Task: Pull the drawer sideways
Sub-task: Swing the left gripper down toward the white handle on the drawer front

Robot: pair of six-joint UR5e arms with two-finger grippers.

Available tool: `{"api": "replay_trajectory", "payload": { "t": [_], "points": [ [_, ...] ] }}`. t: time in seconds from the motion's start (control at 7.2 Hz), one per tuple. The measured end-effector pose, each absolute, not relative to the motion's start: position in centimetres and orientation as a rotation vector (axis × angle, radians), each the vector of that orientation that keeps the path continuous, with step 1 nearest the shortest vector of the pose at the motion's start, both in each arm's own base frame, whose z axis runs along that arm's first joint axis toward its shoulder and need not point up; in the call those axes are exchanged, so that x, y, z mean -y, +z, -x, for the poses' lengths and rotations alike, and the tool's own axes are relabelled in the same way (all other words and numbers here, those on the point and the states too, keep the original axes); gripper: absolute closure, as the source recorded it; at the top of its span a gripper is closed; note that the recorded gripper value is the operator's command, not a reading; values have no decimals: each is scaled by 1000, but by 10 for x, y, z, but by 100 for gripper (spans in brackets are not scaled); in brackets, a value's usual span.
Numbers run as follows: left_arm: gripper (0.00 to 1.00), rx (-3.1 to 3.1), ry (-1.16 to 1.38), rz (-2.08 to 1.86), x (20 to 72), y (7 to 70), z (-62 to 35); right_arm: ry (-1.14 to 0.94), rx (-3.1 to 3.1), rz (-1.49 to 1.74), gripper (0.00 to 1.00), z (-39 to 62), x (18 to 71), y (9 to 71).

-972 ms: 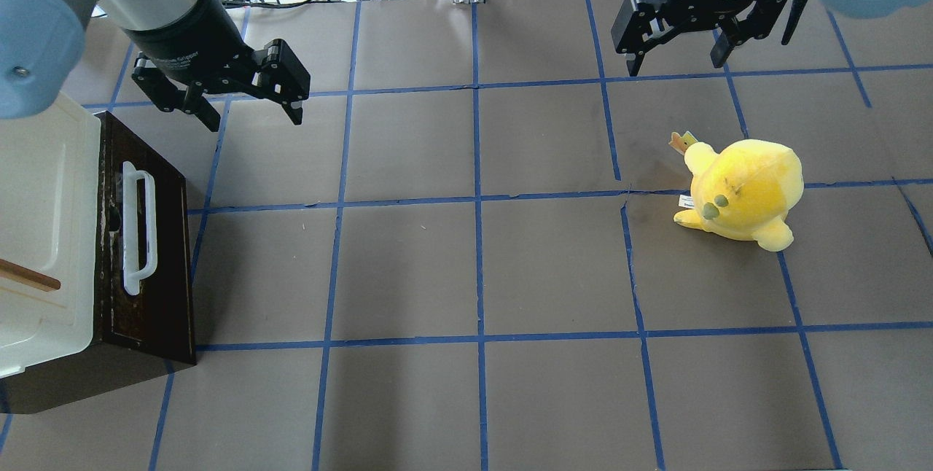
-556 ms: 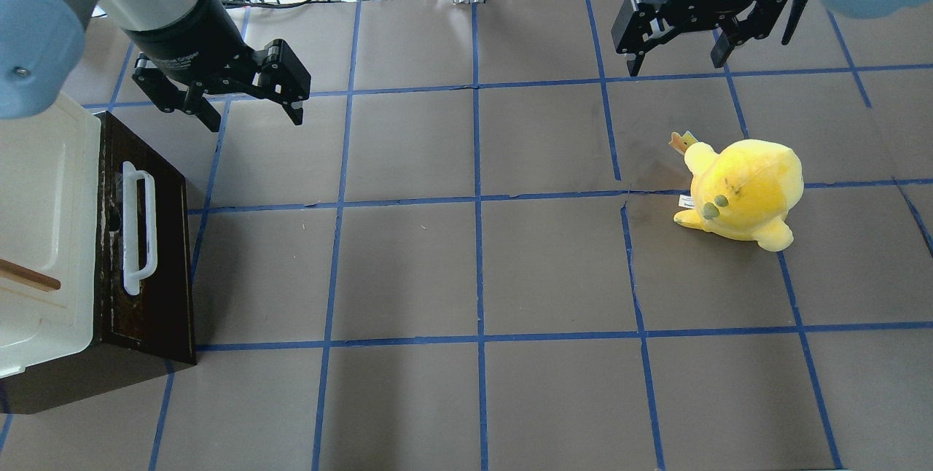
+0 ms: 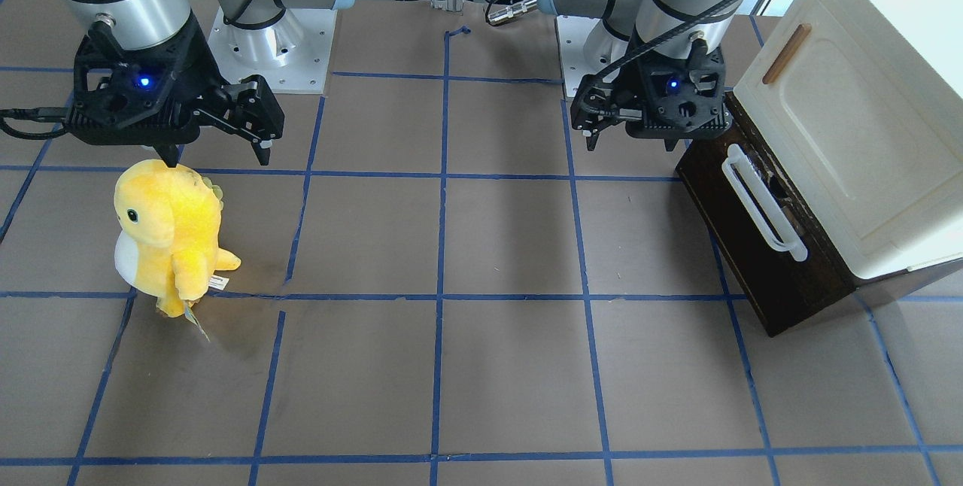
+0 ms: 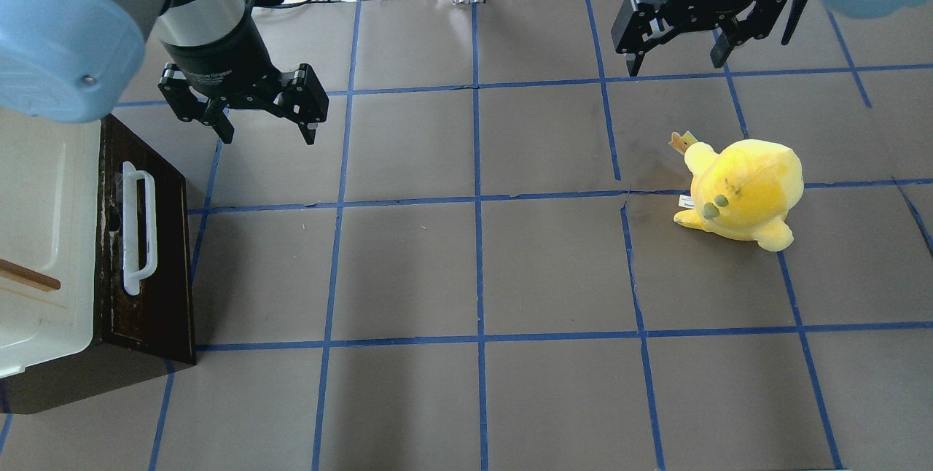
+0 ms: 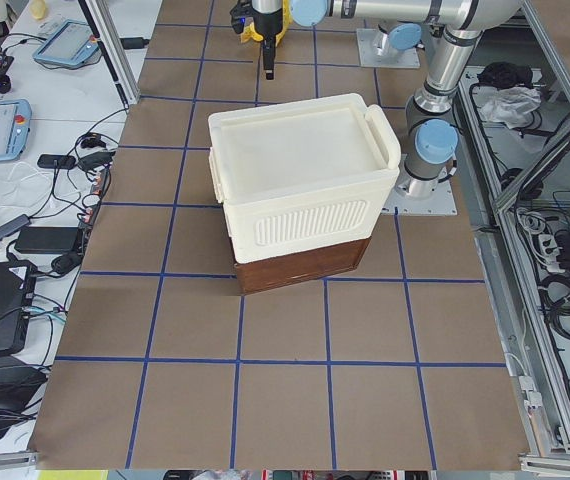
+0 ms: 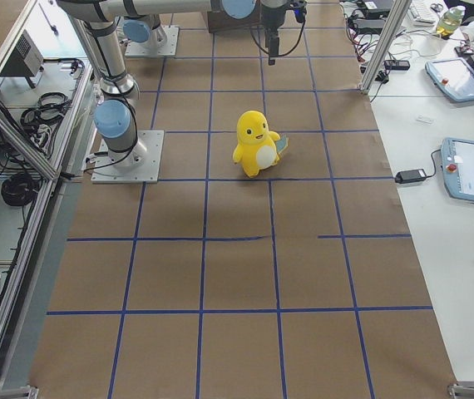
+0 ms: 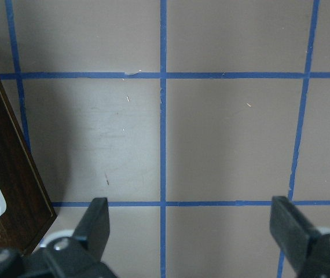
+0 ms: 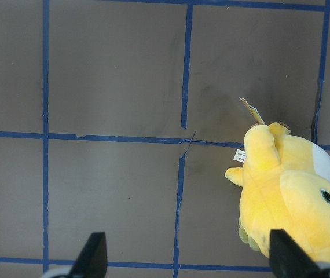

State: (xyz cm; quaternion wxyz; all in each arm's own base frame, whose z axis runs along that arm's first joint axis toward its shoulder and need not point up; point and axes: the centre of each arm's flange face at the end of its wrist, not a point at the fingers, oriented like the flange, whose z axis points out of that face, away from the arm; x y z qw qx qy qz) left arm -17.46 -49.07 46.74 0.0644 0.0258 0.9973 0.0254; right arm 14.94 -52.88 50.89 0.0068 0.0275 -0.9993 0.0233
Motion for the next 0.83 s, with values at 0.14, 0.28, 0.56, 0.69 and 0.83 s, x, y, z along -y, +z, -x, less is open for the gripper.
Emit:
{"api": "replay_trajectory", "payload": {
  "t": [0.14, 0.28, 0.56, 0.69, 0.83],
  "points": [
    [0, -2896, 112, -146, 489, 447, 191, 73, 3126, -86, 0, -149, 529, 509],
    [0, -2791, 156, -186, 490, 422, 202, 73, 3125, -86, 0, -149, 529, 509],
    [0, -2530, 258, -252, 489, 362, 196, 73, 3126, -86, 0, -149, 529, 509],
    [0, -2368, 298, -300, 488, 334, 186, 73, 3126, -86, 0, -149, 529, 509],
    [0, -2223, 329, -349, 487, 310, 177, 73, 3125, -86, 0, -149, 529, 509]
  ]
}}
